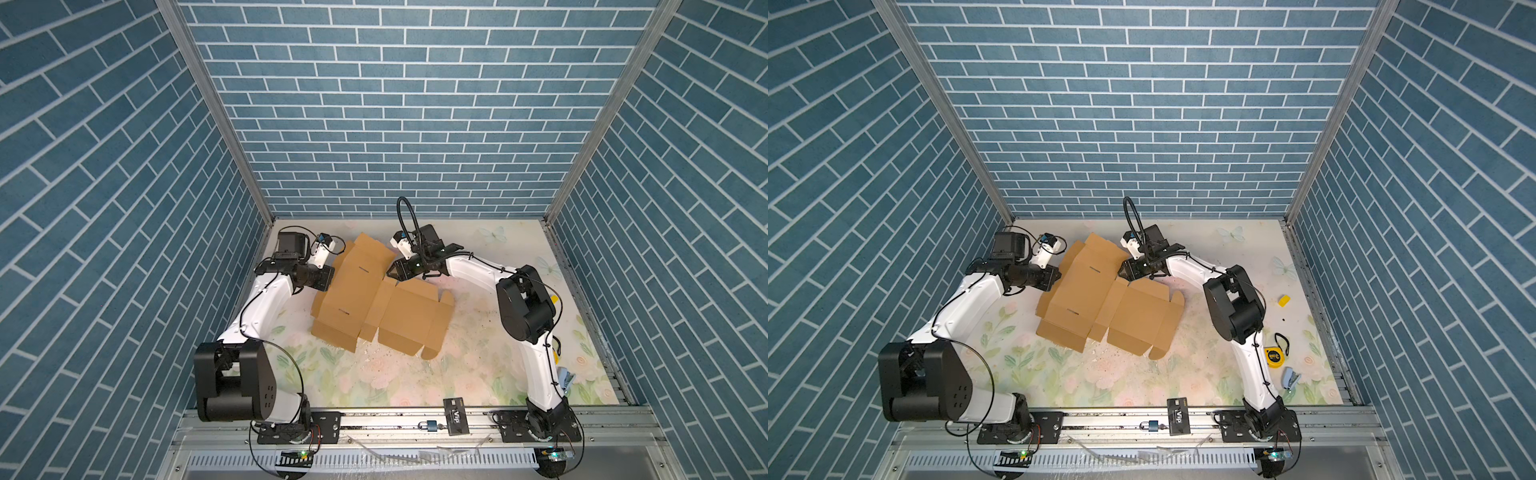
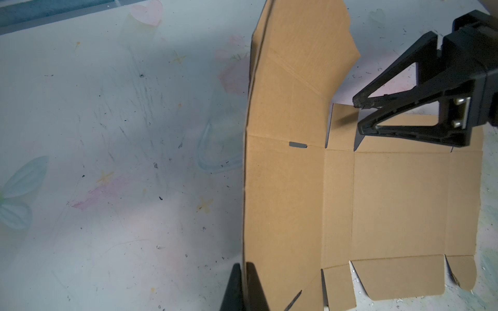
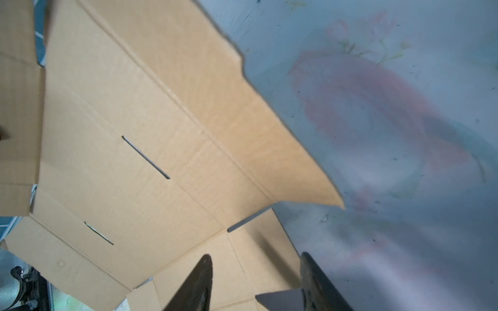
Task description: Fold the paper box
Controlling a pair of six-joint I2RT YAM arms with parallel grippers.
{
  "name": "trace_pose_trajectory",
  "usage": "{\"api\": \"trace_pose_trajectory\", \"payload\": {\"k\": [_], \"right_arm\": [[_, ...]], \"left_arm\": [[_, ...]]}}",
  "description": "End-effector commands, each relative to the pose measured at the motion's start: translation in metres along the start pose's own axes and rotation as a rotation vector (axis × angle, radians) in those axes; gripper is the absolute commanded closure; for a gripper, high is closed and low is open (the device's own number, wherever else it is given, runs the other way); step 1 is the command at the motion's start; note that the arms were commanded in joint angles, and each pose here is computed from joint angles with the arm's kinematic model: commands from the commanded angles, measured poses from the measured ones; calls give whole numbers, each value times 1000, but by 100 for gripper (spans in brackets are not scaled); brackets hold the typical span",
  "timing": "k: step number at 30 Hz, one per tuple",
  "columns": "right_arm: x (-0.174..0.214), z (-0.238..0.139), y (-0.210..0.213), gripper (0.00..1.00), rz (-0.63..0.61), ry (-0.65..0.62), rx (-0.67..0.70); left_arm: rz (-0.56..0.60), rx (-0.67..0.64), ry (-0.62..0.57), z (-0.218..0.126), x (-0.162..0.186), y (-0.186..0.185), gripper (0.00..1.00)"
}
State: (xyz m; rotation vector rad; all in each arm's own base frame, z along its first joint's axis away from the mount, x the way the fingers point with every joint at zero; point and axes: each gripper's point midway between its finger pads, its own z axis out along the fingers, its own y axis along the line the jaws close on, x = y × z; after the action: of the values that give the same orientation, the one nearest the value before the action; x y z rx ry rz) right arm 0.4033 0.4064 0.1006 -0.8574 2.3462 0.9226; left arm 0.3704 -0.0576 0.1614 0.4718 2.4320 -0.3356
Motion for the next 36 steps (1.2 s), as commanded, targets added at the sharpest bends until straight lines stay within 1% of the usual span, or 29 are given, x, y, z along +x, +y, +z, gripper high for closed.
{"api": "trace_pose_trajectory", "payload": {"k": [1, 2, 8, 10, 13, 17, 18, 20, 27, 30, 33, 36], "right_arm": [[-11, 0, 2, 46, -1, -11, -26], [-5, 7, -1, 46, 13, 3, -30], [-6, 9, 1, 46, -2, 10, -41], [-6, 7, 9, 47, 0, 16, -64], [-3, 5, 22, 48, -21, 16, -91], [4, 6, 29, 50, 17, 38, -120], [-3, -3, 37, 51, 8, 20, -131], [-1, -8, 45, 51, -1, 11, -146], [12, -10, 47, 51, 43, 29, -155], [16, -9, 49, 51, 37, 29, -174], [17, -12, 47, 51, 51, 53, -140], [18, -14, 53, 51, 37, 14, -159]], "left_arm": [[-2, 17, 0, 1, 1, -4, 96], [-2, 26, -5, -1, -2, -6, 96], [-3, 17, -1, 2, 1, -4, 95], [-1, 22, -5, -2, -1, -6, 95], [3, 14, -4, 2, 1, -4, 95], [-5, 23, -5, 0, -1, -5, 95], [-4, 25, -5, 0, -2, -6, 95], [-4, 19, 2, 4, 0, -3, 95], [-4, 34, 43, 11, -4, -5, 95], [-3, 27, 65, 20, -1, -3, 96], [30, 33, 73, 17, -6, -12, 96], [38, 41, 72, 20, -3, -16, 97]]}}
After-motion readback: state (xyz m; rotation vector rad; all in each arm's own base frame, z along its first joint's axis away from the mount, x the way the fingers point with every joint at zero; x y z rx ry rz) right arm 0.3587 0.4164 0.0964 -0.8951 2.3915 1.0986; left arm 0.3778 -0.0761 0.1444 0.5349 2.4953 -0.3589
